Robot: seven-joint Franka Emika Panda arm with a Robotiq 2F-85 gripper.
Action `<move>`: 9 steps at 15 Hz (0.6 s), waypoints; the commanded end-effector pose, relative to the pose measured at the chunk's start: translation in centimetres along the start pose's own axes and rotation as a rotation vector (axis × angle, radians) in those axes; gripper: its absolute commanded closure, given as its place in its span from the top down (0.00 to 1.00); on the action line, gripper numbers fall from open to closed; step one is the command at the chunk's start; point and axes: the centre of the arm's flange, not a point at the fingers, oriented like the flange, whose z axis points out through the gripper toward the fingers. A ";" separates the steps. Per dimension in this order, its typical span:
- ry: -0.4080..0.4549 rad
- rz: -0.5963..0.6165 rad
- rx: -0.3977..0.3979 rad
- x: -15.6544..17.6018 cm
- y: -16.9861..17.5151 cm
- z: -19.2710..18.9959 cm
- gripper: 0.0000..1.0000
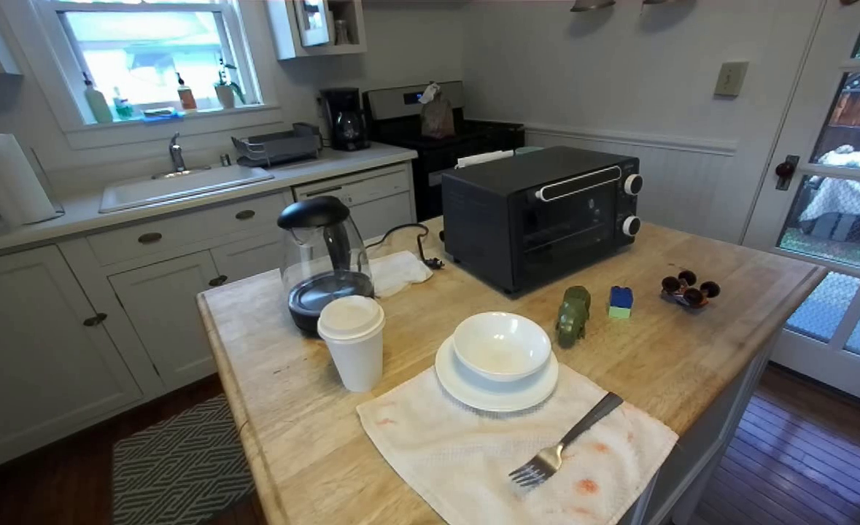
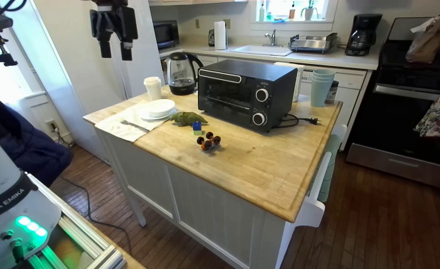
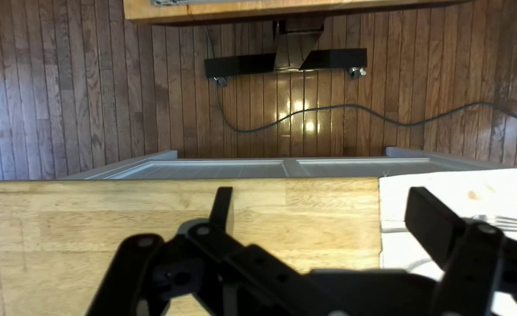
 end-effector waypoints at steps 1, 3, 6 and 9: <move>-0.009 0.014 0.047 4.1 4.2 1.8 1.00; 0.011 0.022 0.083 5.4 5.9 3.0 1.00; 0.034 0.010 0.108 7.0 7.8 4.8 1.00; 0.023 0.024 0.084 5.9 7.3 5.4 1.00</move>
